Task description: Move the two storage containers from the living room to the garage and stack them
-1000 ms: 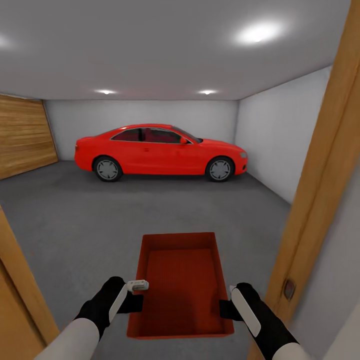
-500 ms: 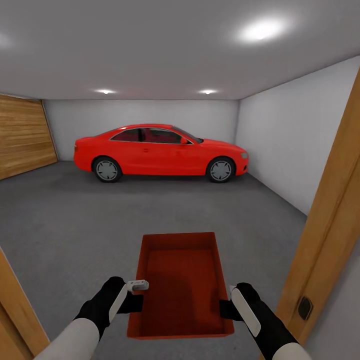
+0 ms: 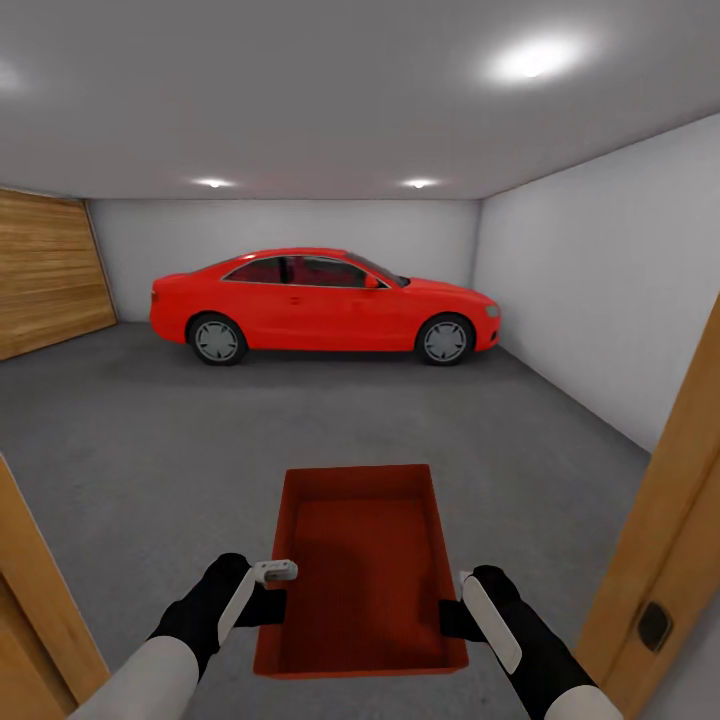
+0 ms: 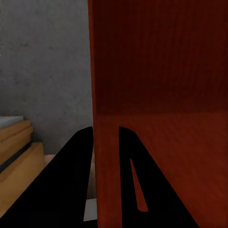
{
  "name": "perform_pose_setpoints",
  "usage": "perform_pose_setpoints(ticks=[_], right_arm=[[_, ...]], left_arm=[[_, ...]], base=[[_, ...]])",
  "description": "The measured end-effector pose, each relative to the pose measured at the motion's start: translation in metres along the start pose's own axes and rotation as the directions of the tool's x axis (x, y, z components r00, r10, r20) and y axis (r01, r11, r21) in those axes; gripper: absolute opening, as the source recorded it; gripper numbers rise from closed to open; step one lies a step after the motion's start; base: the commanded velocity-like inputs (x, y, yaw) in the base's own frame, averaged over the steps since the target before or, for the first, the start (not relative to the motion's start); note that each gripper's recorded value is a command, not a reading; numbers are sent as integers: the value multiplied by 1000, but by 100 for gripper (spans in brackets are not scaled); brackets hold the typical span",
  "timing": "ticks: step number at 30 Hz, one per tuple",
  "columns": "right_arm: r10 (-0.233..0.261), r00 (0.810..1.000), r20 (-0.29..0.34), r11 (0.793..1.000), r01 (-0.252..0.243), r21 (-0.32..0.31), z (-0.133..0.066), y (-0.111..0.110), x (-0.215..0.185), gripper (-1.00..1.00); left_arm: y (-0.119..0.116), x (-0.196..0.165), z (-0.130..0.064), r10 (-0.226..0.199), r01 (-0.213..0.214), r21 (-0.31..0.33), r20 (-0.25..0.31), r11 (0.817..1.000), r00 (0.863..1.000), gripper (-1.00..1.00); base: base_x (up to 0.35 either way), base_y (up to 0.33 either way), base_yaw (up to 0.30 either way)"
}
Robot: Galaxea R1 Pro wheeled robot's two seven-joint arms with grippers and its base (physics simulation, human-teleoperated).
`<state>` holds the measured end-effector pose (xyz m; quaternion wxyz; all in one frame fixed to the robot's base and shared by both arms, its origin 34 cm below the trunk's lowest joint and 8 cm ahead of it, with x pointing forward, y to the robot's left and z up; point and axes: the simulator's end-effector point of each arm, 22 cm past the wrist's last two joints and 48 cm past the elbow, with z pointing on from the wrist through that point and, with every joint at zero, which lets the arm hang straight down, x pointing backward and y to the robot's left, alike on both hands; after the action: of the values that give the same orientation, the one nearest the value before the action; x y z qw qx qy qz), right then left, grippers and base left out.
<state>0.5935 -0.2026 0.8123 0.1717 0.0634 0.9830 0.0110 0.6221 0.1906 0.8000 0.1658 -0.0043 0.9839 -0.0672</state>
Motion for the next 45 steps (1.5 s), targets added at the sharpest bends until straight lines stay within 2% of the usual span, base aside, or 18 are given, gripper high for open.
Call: perform_pose_setpoints(ticks=[11,45], right_arm=[[0,1000,1,1000,0,0,0,0,0,-100],[0,1000,1,1000,0,0,0,0,0,-100]], left_arm=[[0,0,0,0,0,0,1,1000,1000,-100],[0,0,0,0,0,0,1,1000,1000,-100]], base=[[80,4,0],[322,0,0]])
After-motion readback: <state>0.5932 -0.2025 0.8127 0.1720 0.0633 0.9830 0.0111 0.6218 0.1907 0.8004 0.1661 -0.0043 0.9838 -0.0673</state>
